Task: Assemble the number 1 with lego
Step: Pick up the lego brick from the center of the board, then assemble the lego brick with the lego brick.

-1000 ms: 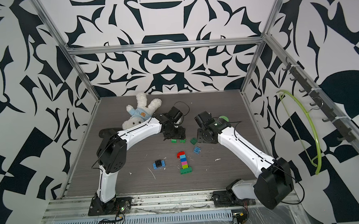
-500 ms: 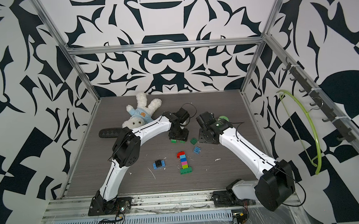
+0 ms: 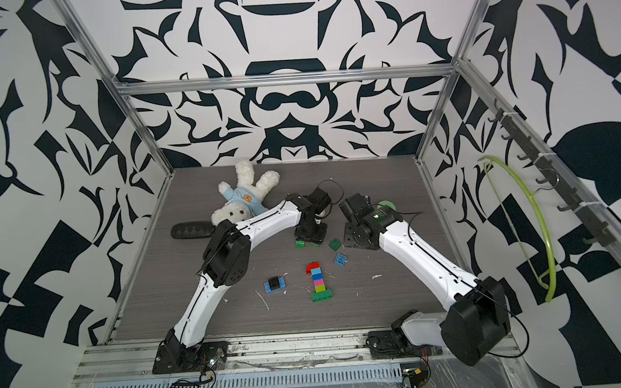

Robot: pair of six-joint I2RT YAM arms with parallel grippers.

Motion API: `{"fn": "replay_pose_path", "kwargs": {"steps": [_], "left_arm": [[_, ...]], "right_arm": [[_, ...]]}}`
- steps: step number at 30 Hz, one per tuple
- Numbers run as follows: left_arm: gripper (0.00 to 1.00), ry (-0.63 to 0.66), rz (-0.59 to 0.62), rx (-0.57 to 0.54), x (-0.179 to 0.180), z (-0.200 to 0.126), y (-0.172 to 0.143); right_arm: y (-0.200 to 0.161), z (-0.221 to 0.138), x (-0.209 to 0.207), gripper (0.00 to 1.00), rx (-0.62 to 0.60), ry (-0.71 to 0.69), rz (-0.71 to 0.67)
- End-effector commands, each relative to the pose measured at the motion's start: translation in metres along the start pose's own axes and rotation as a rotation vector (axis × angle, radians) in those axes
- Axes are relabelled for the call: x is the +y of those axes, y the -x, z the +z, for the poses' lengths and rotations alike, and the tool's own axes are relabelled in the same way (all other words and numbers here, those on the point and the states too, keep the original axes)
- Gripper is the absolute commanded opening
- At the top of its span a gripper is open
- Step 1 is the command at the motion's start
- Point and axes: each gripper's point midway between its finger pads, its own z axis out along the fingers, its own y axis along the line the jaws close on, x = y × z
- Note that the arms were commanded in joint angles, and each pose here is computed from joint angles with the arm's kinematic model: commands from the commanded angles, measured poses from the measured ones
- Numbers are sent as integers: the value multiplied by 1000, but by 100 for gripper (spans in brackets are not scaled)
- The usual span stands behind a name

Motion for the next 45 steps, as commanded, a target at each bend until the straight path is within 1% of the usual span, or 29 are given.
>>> {"fn": "replay_pose_path", "kwargs": {"steps": [1,4,5,8,10,14,19,23,26,28,30,31,33,37,40,45], "left_arm": [[25,20,19,-21,2,-7,0],[18,8,44,-104,0,-32,2],[17,-2,58,-157,-1,-44,6],[9,11,115,-246,8,-81,-4],[4,30,173,-298,17,-103,-16],[0,63,373,-374,30,-138,-44],[0,30,684,-387,32,-159,-85],[0,-33,922,-368,30,-162,-125],[0,-78,1060,-296,35,-155,-155],[0,-91,1113,-227,40,-148,-170],[0,-70,1125,-158,49,-140,-176],[0,-61,1122,-107,55,-136,-181],[0,-43,1103,-54,61,-127,-183],[0,-17,1023,31,67,-111,-180],[0,-17,993,59,67,-103,-178],[4,-23,980,67,65,-94,-175]], "right_arm": [[2,-6,-3,52,-14,-9,17],[3,-6,-3,52,-16,-7,10],[3,-7,-3,52,-17,-7,6],[5,-11,-2,51,-23,-2,-5],[6,-12,-2,51,-29,1,-13],[8,-13,-2,52,-36,-2,-20],[8,-12,-2,51,-37,2,-26],[7,-14,-2,51,-40,5,-35],[7,-14,-2,51,-37,8,-43],[7,-14,-2,51,-38,8,-46],[8,-14,-1,51,-38,9,-46],[6,-14,2,51,-27,24,-46],[3,-14,4,51,-12,39,-47],[2,-12,6,51,-2,46,-47],[2,-12,7,51,3,50,-48],[0,-11,9,51,13,58,-53]]}}
